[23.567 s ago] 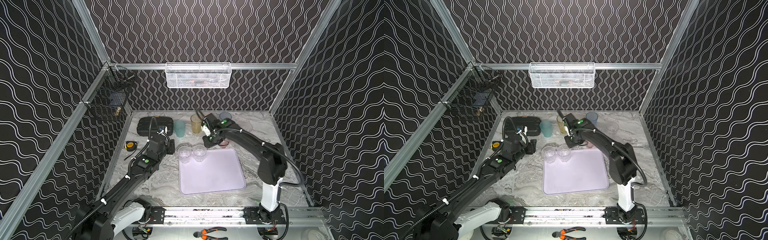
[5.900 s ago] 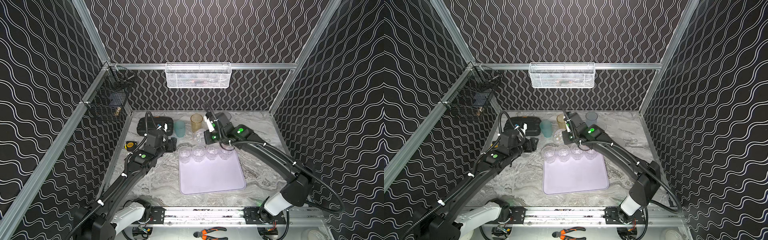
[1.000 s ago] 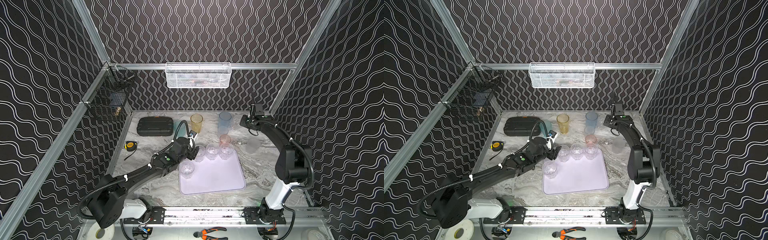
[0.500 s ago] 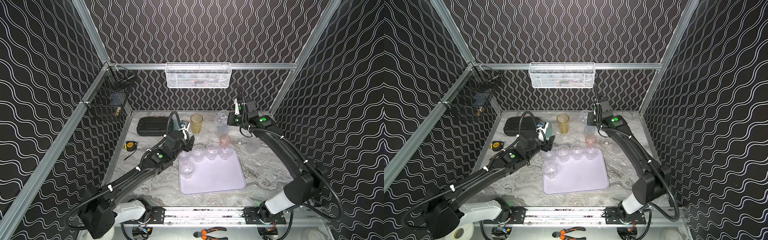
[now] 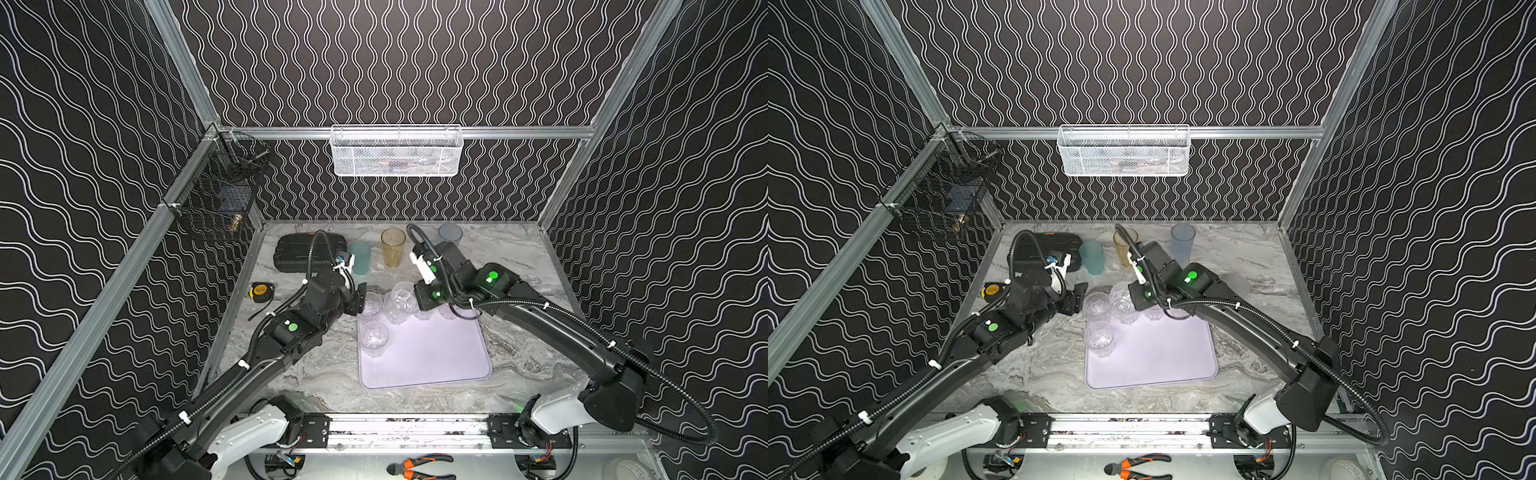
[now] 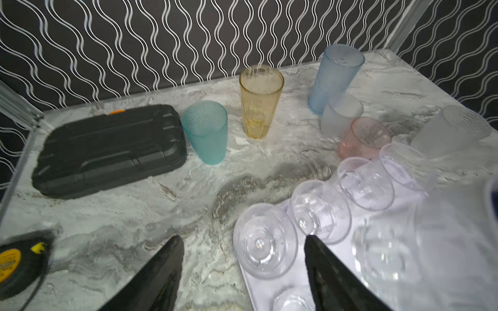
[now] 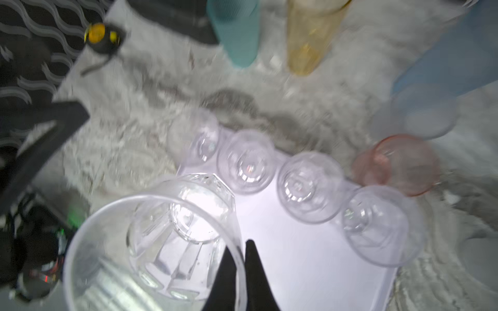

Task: Place the glasses into the tray
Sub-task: Place the glass on the tray.

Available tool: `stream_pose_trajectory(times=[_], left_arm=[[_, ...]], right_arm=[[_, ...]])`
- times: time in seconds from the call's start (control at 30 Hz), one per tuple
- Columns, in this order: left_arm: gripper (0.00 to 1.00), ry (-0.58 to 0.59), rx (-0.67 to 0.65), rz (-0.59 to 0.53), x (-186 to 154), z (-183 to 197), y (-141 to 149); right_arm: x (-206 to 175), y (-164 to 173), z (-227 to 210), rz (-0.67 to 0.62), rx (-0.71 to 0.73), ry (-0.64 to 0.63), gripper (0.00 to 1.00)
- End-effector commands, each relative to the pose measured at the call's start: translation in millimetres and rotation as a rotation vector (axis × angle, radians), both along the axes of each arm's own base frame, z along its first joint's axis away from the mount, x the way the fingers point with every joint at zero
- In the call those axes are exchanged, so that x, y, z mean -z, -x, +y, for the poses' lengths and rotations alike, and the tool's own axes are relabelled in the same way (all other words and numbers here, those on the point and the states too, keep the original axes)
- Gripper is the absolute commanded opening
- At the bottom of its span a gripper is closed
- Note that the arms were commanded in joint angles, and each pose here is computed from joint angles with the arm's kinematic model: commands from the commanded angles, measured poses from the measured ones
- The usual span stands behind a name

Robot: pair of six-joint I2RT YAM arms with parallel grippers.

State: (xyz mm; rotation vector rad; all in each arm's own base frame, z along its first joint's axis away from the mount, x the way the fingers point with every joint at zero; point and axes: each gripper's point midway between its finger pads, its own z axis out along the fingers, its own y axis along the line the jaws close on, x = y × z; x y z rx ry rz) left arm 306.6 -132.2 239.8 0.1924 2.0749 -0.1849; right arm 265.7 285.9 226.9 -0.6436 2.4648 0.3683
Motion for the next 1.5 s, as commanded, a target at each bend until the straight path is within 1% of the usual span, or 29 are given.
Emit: stream_pose_trajectory(times=[0.0,0.17,0.3,0.47,0.6,0.87,1.1,1.37,1.47], left_arm=[[0.74,0.037,-0.013,0.040,12.4,2.2,8.2],[0.73,0.057,-0.001,0.068,24.2,-2.7,9.5],[0.72,0.075,0.017,0.079,29.5,-11.7,7.8],[0.72,0.084,0.042,0.087,38.7,-23.3,8.6],[0.72,0.077,0.052,0.097,46.9,-27.1,10.2],[0.73,0.054,0.044,0.093,54.5,-23.4,10.6],[0.73,0.044,0.042,0.086,56.5,-20.9,11.4],[0.73,0.043,0.041,0.088,60.8,-20.1,12.2],[0.73,0.043,0.042,0.087,61.4,-20.3,12.2]], right_arm=[[20.4,24.2,-8.2,0.073,-0.029,0.071,0.00],[44.9,44.1,-11.6,0.128,-0.050,0.120,0.00],[72.1,50.6,-15.4,0.135,-0.054,0.207,0.00],[101.3,46.5,-20.4,0.134,-0.015,0.297,0.00],[115.2,40.5,-15.6,0.124,-0.003,0.300,0.00],[133.9,31.1,-4.7,0.122,0.001,0.316,0.00],[144.3,30.1,2.7,0.142,0.000,0.302,0.00],[144.1,16.0,-8.2,0.097,0.028,0.356,0.00],[140.1,8.9,-8.0,0.082,0.032,0.352,0.00]])
